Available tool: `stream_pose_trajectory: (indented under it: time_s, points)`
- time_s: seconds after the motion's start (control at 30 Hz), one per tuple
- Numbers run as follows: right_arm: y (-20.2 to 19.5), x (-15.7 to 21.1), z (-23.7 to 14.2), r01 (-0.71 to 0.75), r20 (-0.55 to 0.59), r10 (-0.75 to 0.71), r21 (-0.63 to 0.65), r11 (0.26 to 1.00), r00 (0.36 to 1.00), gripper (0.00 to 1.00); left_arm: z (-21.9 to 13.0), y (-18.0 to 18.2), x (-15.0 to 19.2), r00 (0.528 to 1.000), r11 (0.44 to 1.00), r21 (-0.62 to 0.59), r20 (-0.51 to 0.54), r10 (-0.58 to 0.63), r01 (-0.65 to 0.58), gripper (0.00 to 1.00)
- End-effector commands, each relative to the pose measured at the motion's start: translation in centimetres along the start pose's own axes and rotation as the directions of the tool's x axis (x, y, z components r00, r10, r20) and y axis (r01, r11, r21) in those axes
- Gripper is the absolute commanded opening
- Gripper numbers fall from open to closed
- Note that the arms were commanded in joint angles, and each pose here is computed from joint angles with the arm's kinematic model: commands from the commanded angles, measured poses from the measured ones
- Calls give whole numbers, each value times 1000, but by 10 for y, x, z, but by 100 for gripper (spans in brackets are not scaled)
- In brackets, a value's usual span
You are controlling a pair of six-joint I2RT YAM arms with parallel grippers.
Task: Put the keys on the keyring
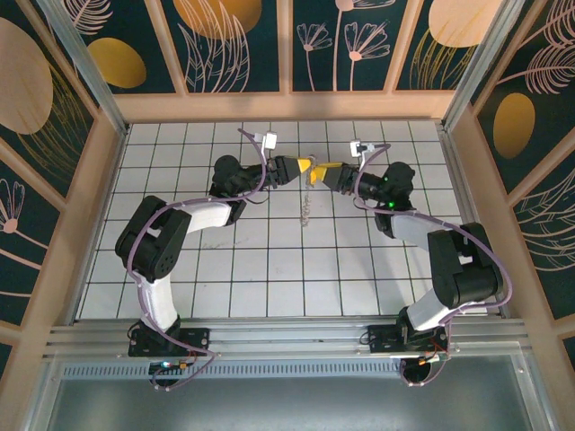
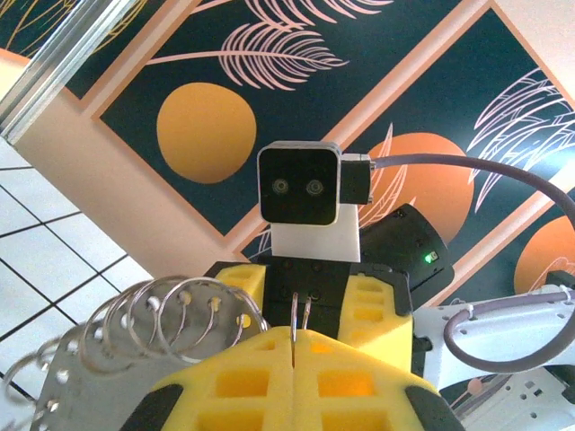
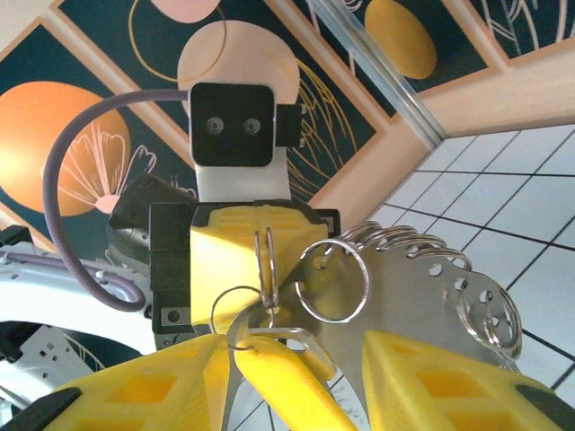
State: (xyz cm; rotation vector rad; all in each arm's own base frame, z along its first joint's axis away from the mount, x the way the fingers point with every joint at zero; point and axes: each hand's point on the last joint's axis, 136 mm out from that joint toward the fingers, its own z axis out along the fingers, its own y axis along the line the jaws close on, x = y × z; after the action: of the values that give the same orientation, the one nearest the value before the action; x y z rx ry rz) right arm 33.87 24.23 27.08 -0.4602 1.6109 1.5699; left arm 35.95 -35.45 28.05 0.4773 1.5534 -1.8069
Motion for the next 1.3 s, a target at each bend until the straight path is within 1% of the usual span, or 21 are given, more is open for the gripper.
stream_pose_trajectory:
  time_s: [0.0,0.07,0.1,0.17,0.27,0.33,0.6,0.73,0.8,0.83,0.97,1.1,1.27]
  points:
    - [15,-2,8,81,10,-81,-56,995,997,43,3,-29,-14,996,994,60,14,91,-92,0]
    - [16,2,12,77,-3,-78,-69,995,997,38,4,-29,-14,996,994,60,17,91,-92,0]
    - [15,4,14,74,-8,-75,-71,995,997,32,4,-29,-15,996,994,58,20,91,-92,0]
    - [14,8,14,66,-11,-67,-69,995,998,17,3,-30,-16,995,994,55,25,93,-94,0]
    - [12,14,11,56,-13,-57,-62,996,998,5,3,-31,-17,995,994,49,33,99,-100,0]
    - [11,17,10,54,-14,-55,-58,997,998,0,2,-33,-19,994,993,47,40,105,-107,0]
    - [6,25,8,37,-29,-39,-54,998,999,0,1,-38,-23,991,991,47,53,120,-122,0]
    - [11,32,15,29,-74,-36,-96,995,997,0,1,-38,-24,991,991,43,62,120,-123,0]
    - [10,35,17,25,-88,-33,-91,996,996,0,1,-38,-25,991,992,41,66,120,-123,0]
    - [8,34,17,25,-85,-32,-79,997,996,3,1,-39,-25,990,991,43,67,121,-124,0]
    - [4,28,5,24,-39,-24,-19,1000,999,29,-1,-38,-26,991,993,29,76,113,-116,0]
    - [9,14,-13,42,37,-43,48,998,998,36,-4,-38,-26,989,994,12,95,110,-111,0]
    - [25,-17,-26,79,163,-99,123,989,982,38,-8,-40,-29,988,996,-3,125,93,-94,0]
